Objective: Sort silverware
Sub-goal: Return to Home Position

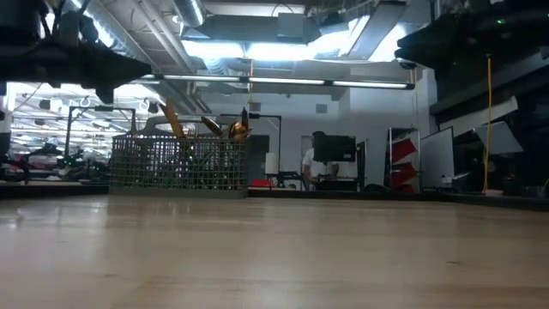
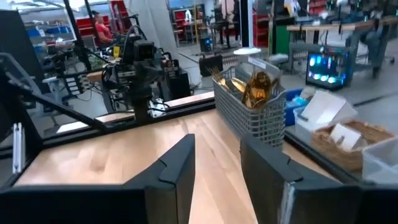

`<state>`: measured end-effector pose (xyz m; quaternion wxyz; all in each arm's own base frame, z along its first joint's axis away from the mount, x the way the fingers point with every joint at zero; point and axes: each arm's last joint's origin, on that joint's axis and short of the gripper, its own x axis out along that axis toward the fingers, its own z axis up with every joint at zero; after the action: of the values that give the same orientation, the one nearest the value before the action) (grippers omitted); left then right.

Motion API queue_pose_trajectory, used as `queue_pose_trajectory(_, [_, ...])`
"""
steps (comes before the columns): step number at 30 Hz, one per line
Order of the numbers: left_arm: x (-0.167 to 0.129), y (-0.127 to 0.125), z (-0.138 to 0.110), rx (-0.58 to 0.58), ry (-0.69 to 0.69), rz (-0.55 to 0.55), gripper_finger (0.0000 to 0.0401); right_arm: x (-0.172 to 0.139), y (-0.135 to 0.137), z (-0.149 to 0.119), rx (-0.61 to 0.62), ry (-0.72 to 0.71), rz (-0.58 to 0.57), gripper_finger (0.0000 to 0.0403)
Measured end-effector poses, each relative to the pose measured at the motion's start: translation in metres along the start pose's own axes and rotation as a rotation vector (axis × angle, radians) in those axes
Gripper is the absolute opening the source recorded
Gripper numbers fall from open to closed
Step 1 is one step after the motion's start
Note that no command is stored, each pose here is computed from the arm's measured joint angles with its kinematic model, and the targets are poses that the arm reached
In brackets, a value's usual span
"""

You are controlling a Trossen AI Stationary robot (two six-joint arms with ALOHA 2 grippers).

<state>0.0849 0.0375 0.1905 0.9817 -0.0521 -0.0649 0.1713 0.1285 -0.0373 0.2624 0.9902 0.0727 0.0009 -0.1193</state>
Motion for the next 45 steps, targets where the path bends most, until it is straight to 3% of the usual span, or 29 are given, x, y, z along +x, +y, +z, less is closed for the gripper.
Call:
queue_pose_trajectory(10, [0.003, -0.006, -0.023, 0.051, 0.086, -0.107, 0.0004, -0.005, -0.004, -0.041, -0.047, -0.017, 0.040, 0.0127])
queue_pose_trajectory(22, [0.003, -0.006, -0.023, 0.050, 0.095, -0.104, 0.0005, -0.006, -0.008, -0.065, -0.124, -0.084, 0.050, 0.0127])
queue_pose_trajectory(32, [0.003, -0.006, -0.023, 0.050, 0.096, -0.102, 0.0004, -0.008, -0.011, -0.092, -0.124, -0.012, 0.076, 0.0127])
queue_pose_trajectory(37, [0.003, -0.006, -0.023, 0.050, 0.096, -0.102, 0.0004, -0.011, -0.010, -0.094, -0.130, -0.002, 0.109, 0.0127])
queue_pose_trajectory(45, [0.003, -0.006, -0.023, 0.050, 0.096, -0.102, 0.0004, -0.023, -0.004, -0.080, -0.173, -0.151, 0.214, 0.0127])
